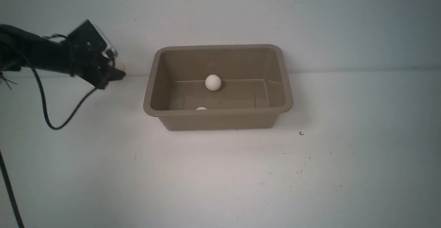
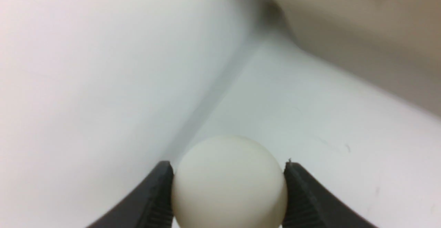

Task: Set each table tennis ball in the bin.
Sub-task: Use the left arm to clamp the table tennis ball closest to it, then use the left arm to put the table tennis ball into the box

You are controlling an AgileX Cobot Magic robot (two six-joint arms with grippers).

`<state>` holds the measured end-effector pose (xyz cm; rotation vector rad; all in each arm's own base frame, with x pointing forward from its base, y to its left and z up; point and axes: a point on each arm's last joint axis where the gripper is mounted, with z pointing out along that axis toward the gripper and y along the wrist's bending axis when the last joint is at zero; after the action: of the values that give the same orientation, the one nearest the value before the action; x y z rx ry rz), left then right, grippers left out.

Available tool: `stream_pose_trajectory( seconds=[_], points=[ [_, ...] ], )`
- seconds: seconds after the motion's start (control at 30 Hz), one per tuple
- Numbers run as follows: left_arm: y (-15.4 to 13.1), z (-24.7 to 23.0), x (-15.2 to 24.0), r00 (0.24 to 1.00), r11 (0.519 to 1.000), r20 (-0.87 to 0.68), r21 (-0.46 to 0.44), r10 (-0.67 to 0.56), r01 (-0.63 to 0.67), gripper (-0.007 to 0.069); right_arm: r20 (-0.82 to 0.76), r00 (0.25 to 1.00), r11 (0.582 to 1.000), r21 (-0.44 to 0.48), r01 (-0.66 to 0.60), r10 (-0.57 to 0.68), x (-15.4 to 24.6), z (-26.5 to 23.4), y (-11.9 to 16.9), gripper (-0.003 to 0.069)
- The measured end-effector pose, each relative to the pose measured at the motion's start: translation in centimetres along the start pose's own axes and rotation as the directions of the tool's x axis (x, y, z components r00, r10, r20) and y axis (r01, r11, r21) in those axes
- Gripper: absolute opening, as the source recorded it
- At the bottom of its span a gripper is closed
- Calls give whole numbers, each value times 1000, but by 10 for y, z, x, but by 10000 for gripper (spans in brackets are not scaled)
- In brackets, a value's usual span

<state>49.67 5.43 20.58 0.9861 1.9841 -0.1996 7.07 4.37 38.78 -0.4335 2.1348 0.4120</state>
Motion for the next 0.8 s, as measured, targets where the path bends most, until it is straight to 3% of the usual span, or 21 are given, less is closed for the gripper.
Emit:
stream_pose_trajectory(
  seconds=[0.1, 0.23, 0.5, 0.67, 0.73, 0.8],
  points=[
    [-8, -21, -34, 997, 1000, 73, 23, -11, 9, 351, 1, 1000, 1000, 12, 8, -8, 0, 0, -1, -16],
    [-50, -3, -81, 990, 990, 131, 120, 51, -67, 351, 2, 1000, 1000, 24, 15, -15, 0, 0, -2, -16],
    [-111, 74, -97, 986, 980, 31, 107, 167, -169, 351, 5, 998, 997, 39, 66, -67, -1, 0, -4, -16],
    [-138, 99, -100, 988, 981, -5, 114, 156, -154, 353, 3, 997, 996, 40, 74, -74, -1, 0, -4, -16],
    [-143, 105, -99, 993, 986, -24, 120, 116, -113, 390, -2, 997, 996, 40, 74, -74, 0, 0, -4, -16],
    [-144, 108, -95, 998, 993, -46, 115, 36, -31, 475, -11, 997, 996, 41, 74, -74, 1, 0, -4, -16]
  ],
)
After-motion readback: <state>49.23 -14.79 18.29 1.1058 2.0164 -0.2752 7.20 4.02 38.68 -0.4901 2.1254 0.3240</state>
